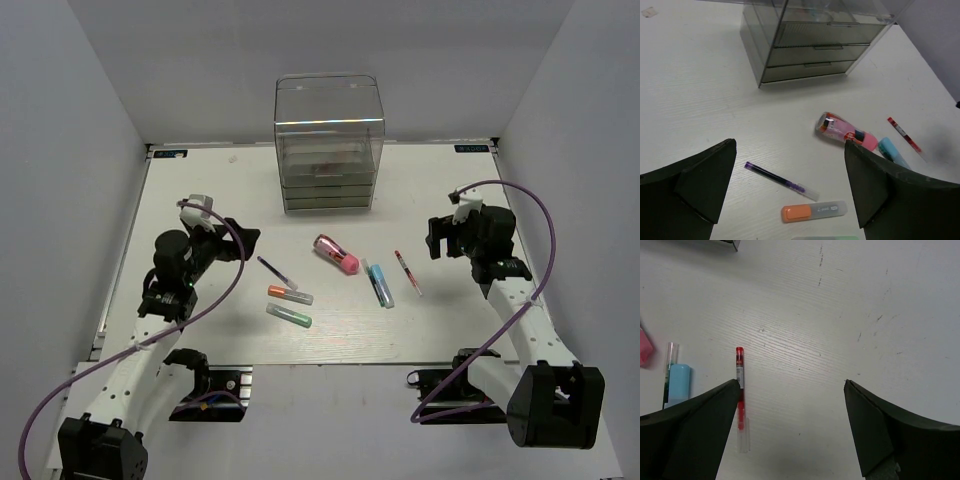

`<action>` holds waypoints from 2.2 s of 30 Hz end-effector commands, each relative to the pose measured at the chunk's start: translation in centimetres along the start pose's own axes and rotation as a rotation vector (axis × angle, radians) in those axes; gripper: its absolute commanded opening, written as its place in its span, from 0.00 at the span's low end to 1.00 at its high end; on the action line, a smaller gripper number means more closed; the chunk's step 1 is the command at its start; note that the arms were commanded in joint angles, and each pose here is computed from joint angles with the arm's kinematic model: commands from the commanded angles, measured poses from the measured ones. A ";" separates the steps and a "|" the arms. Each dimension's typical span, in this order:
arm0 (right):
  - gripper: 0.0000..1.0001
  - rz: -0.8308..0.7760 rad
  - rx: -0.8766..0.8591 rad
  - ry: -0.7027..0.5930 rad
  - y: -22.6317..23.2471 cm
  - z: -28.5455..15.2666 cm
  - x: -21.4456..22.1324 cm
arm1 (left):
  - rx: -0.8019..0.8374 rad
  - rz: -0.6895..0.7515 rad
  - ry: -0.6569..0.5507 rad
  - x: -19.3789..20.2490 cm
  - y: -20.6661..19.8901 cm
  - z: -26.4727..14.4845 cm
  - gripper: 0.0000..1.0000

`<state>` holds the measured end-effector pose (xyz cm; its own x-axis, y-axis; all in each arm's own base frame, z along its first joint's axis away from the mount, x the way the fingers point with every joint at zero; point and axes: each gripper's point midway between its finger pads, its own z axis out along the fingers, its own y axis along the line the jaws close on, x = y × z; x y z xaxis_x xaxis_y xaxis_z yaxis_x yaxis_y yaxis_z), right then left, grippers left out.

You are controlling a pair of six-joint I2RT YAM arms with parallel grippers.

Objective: Sort the stationery into containers
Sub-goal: Open the drawer

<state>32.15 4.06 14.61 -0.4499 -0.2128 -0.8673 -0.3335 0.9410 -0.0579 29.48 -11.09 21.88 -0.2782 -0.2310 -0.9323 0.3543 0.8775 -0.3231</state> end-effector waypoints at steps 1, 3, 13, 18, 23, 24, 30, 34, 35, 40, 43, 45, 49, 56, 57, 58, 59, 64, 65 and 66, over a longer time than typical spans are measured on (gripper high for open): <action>0.90 -0.018 -0.033 -0.040 0.5 -0.6 -1.1 | 0.133 -0.004 -0.032 -1.7 -2.6 0.0 0.99; 0.90 -0.046 -0.043 -0.048 0.7 -0.7 -1.1 | 0.169 -0.033 -0.024 -1.6 -3.1 0.7 0.99; 0.90 -0.120 0.056 0.030 -1.4 -0.4 1.0 | 0.363 -0.223 0.060 -1.2 -6.5 5.8 0.25; 0.90 -0.118 0.150 0.153 -3.7 0.2 2.6 | 0.361 -0.311 0.053 -2.0 -8.0 10.3 0.38; 0.90 -0.136 0.228 0.184 -5.1 -0.1 2.8 | 0.384 -0.383 0.062 -1.2 -10.9 15.4 0.54; 0.90 -0.140 0.227 0.166 -5.0 -0.3 2.4 | 0.361 -0.402 0.043 -1.2 -10.8 16.2 0.56; 0.90 -0.150 0.231 0.136 -5.0 -0.8 1.7 | 0.297 -0.516 -0.026 -0.4 -11.8 19.4 0.72; 0.90 -0.152 0.216 0.127 -4.6 -0.9 1.6 | 0.250 -0.565 -0.062 -0.5 -11.9 20.8 0.73; 0.90 -0.154 0.212 0.123 -4.6 -0.9 1.5 | 0.222 -0.583 -0.079 -0.3 -11.7 21.1 0.73; 0.90 -0.178 0.165 0.129 -3.8 -0.9 1.6 | 0.145 -0.682 -0.195 -1.1 -10.4 21.5 0.73; 0.90 -0.202 0.124 0.117 -3.2 -0.9 1.4 | 0.107 -0.738 -0.198 0.0 -9.8 21.9 0.70; 0.90 -0.222 0.074 0.105 -2.4 -0.9 1.4 | 0.071 -0.767 -0.213 -0.1 -9.2 22.4 0.69; 0.90 -0.227 0.065 0.063 -2.0 -1.1 1.1 | 0.011 -0.786 -0.202 0.9 -8.3 23.1 0.67; 0.70 -0.247 0.045 0.033 -1.4 -1.5 0.9 | -0.012 -0.818 -0.221 0.7 -7.9 24.1 0.62; 0.70 -0.247 0.049 0.028 -1.5 -1.4 0.8 | -0.019 -0.828 -0.212 1.3 -7.8 24.3 0.62; 0.68 -0.250 0.043 0.028 -1.3 -1.4 0.8 | -0.016 -0.829 -0.215 1.1 -7.8 24.6 0.62; 0.67 -0.249 0.044 0.033 -1.4 -1.4 1.0 | -0.007 -0.831 -0.224 0.6 -8.1 24.7 0.62; 0.64 -0.254 0.037 0.020 -1.2 -1.4 0.7 | -0.030 -0.869 -0.210 1.2 -7.8 25.7 0.57; 0.63 -0.254 0.033 0.023 -1.1 -1.4 0.9 | -0.030 -0.869 -0.211 1.3 -7.8 26.0 0.57; 0.63 -0.256 0.029 0.020 -1.0 -1.4 0.8 | -0.044 -0.878 -0.196 2.0 -7.6 26.2 0.54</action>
<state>30.63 1.98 13.89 -0.4236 -0.4405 -0.7915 -0.3995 0.8751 -0.2732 48.81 -29.03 17.76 -0.2907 -0.8726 -0.3925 0.0668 0.3907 -0.9181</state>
